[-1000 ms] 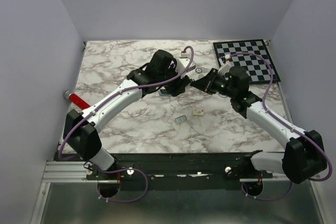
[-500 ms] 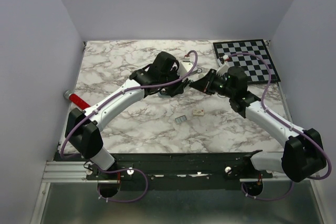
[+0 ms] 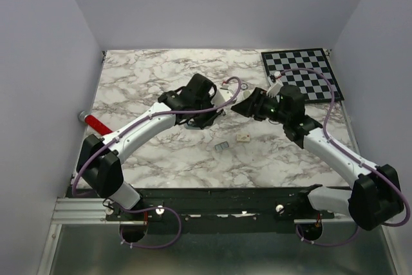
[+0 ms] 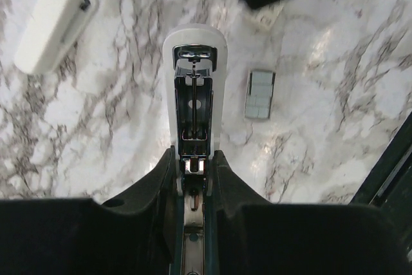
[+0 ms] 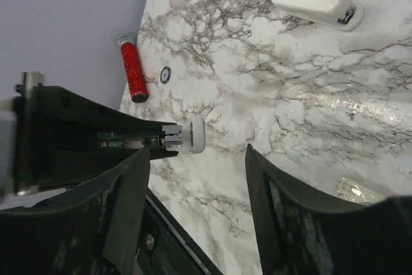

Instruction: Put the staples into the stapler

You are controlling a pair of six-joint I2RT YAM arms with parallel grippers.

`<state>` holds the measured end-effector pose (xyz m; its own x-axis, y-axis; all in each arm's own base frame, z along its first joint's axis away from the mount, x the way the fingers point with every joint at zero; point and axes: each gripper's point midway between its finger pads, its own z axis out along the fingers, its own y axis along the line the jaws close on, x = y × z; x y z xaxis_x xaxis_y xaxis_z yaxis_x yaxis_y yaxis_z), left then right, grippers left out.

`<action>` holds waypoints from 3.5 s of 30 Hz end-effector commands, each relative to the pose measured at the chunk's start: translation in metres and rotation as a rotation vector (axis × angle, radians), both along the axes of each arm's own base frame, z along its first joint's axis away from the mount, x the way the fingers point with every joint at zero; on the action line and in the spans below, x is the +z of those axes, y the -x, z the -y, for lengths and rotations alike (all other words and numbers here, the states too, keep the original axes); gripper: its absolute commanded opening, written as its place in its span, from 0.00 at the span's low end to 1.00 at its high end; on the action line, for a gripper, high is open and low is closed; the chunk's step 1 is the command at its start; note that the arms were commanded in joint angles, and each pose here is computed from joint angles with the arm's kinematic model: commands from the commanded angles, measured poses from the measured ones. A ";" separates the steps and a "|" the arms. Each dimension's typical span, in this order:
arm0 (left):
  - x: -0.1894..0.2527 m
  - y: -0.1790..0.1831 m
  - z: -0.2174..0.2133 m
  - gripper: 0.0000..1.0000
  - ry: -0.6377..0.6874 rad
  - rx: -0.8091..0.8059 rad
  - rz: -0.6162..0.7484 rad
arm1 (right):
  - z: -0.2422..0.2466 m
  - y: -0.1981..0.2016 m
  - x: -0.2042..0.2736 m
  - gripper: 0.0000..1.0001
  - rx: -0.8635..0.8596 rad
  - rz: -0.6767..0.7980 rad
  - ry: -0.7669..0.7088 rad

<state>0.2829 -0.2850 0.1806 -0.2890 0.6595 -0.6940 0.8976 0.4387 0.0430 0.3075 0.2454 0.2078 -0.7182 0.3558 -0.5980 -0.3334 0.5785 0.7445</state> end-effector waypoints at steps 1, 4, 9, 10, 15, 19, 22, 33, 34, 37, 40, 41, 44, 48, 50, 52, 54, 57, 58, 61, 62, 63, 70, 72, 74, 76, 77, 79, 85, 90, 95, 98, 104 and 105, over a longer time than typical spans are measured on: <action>-0.045 0.016 -0.044 0.00 -0.218 0.054 -0.068 | 0.026 0.006 -0.018 0.71 -0.098 0.017 0.122; -0.070 0.021 -0.057 0.00 -0.308 0.069 -0.122 | 0.043 0.012 -0.036 0.76 -0.152 -0.008 0.195; -0.097 0.029 -0.071 0.00 -0.415 0.060 -0.195 | 0.061 0.019 -0.049 0.77 -0.194 -0.009 0.272; -0.102 0.029 -0.075 0.00 -0.433 0.067 -0.195 | 0.062 0.020 -0.052 0.77 -0.194 -0.012 0.284; -0.127 0.038 -0.081 0.00 -0.475 0.054 -0.241 | 0.068 0.026 -0.059 0.77 -0.196 -0.019 0.314; -0.143 0.043 -0.079 0.00 -0.502 0.030 -0.299 | 0.069 0.028 -0.064 0.77 -0.181 -0.020 0.330; -0.147 0.046 -0.079 0.02 -0.519 0.020 -0.307 | 0.068 0.028 -0.064 0.77 -0.163 -0.008 0.342; -0.098 0.035 -0.054 0.00 -0.300 0.055 -0.164 | 0.024 0.029 -0.060 0.77 0.056 0.000 0.232; -0.093 0.035 -0.049 0.00 -0.269 0.054 -0.159 | 0.015 0.034 -0.059 0.77 0.099 -0.003 0.212; -0.071 0.030 -0.038 0.00 -0.168 0.072 -0.108 | -0.007 0.034 -0.052 0.76 0.159 0.004 0.175; -0.051 0.026 -0.027 0.00 -0.072 0.083 -0.072 | -0.026 0.034 -0.046 0.73 0.190 0.008 0.137; -0.044 0.030 -0.022 0.00 -0.032 0.073 -0.076 | -0.030 0.034 -0.045 0.72 0.188 0.001 0.124; -0.034 0.031 -0.017 0.00 0.018 0.066 -0.065 | -0.038 0.029 -0.042 0.69 0.176 -0.012 0.093; -0.027 0.035 -0.015 0.00 0.047 0.052 -0.065 | -0.041 0.023 -0.039 0.61 0.171 0.002 0.086; -0.020 0.036 -0.014 0.00 0.070 0.051 -0.050 | -0.044 0.022 -0.036 0.58 0.181 0.012 0.082; -0.014 0.037 -0.010 0.00 0.099 0.039 -0.046 | -0.045 0.022 -0.035 0.57 0.186 0.020 0.077; -0.008 0.036 -0.008 0.00 0.118 0.040 -0.032 | -0.046 0.021 -0.033 0.54 0.187 0.025 0.072; -0.003 0.037 -0.006 0.00 0.134 0.030 -0.031 | -0.048 0.021 -0.031 0.52 0.187 0.028 0.064; -0.001 0.037 -0.005 0.00 0.138 0.028 -0.029 | -0.049 0.021 -0.031 0.51 0.193 0.024 0.062; 0.004 0.039 -0.002 0.00 0.156 0.011 -0.031 | -0.052 0.022 -0.030 0.50 0.199 0.022 0.056; 0.007 0.041 0.000 0.00 0.165 0.001 -0.031 | -0.053 0.022 -0.031 0.47 0.202 0.015 0.051; 0.010 0.041 0.000 0.00 0.174 -0.003 -0.027 | -0.055 0.022 -0.029 0.47 0.208 0.017 0.045; 0.027 0.043 0.003 0.00 0.223 -0.013 0.012 | -0.063 0.027 -0.023 0.12 0.241 -0.007 -0.009; 0.027 0.043 0.000 0.00 0.225 0.003 0.020 | -0.061 0.027 -0.019 0.01 0.227 0.002 -0.008; 0.024 0.040 -0.009 0.00 0.211 0.047 0.039 | -0.056 0.022 -0.016 0.01 0.191 0.029 0.014; 0.025 0.035 -0.016 0.09 0.209 0.101 0.062 | -0.050 0.018 -0.012 0.01 0.153 0.051 0.038; 0.024 0.036 -0.022 0.13 0.212 0.122 0.064 | -0.047 0.017 -0.012 0.01 0.144 0.066 0.054; 0.026 0.035 -0.027 0.28 0.228 0.156 0.066 | -0.043 0.015 -0.010 0.01 0.123 0.079 0.069; 0.032 0.035 -0.040 0.66 0.277 0.202 0.077 | -0.043 0.013 -0.007 0.01 0.120 0.090 0.075; 0.025 0.033 -0.052 0.68 0.284 0.255 0.075 | -0.043 0.011 -0.005 0.01 0.108 0.094 0.076; 0.021 0.028 -0.062 0.74 0.269 0.311 0.083 | -0.040 0.006 0.000 0.01 0.095 0.121 0.097; 0.043 0.026 -0.049 0.86 0.370 0.300 0.088 | -0.039 0.003 -0.004 0.01 0.088 0.112 0.120; 0.061 0.013 -0.012 0.97 0.453 0.282 0.056 | -0.039 -0.002 -0.008 0.01 0.076 0.098 0.154; 0.069 0.010 -0.006 0.98 0.462 0.279 0.069 | -0.039 -0.003 -0.007 0.01 0.074 0.100 0.158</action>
